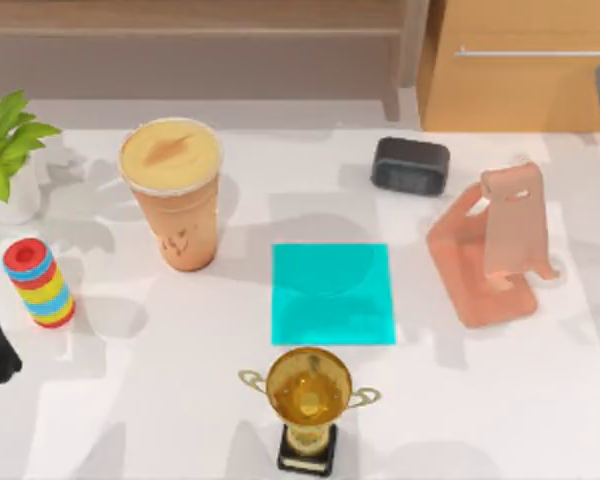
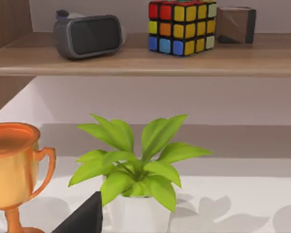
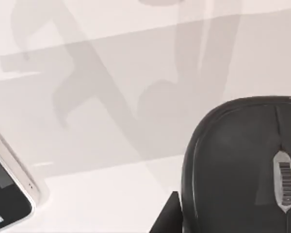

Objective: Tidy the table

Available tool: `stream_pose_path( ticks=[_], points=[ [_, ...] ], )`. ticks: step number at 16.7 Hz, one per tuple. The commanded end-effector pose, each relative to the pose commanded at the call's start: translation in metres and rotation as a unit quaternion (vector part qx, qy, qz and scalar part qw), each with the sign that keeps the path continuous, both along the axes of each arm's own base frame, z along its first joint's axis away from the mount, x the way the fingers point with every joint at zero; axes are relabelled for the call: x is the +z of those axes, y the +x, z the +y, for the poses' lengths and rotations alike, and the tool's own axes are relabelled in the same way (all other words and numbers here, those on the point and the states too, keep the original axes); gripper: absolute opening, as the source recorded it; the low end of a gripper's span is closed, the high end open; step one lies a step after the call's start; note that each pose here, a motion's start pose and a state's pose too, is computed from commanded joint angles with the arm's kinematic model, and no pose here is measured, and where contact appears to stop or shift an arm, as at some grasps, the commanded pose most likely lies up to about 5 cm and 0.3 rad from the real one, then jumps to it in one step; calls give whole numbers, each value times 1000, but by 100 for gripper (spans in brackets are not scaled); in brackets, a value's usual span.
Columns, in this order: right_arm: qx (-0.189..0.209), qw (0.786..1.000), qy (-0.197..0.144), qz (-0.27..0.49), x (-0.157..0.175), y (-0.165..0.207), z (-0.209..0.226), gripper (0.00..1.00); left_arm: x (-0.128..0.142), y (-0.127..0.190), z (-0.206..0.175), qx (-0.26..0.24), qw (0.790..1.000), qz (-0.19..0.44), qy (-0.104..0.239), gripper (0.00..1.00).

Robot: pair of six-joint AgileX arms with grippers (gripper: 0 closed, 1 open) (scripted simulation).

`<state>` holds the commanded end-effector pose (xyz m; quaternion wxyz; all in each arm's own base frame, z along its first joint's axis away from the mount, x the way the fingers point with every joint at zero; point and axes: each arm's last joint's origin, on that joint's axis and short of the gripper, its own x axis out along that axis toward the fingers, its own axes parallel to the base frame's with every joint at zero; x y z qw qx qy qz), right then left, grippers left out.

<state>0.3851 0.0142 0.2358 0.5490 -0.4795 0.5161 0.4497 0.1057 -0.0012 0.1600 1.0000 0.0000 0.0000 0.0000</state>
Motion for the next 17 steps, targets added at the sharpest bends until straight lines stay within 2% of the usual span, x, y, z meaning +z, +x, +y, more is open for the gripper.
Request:
stream_pose_path(
  ticks=[4, 9, 13, 17],
  points=[
    [-86, 995, 20, -56, 36, -1, 38, 0, 0, 0, 0, 0, 1000, 0, 0, 100],
    [-221, 966, 81, -102, 68, -6, 105, 0, 0, 0, 0, 0, 1000, 0, 0, 100],
    [-340, 928, 128, -87, 62, -8, 167, 0, 0, 0, 0, 0, 1000, 0, 0, 100],
    [-461, 876, 133, -40, 26, -9, 223, 0, 0, 0, 0, 0, 1000, 0, 0, 100]
  ],
)
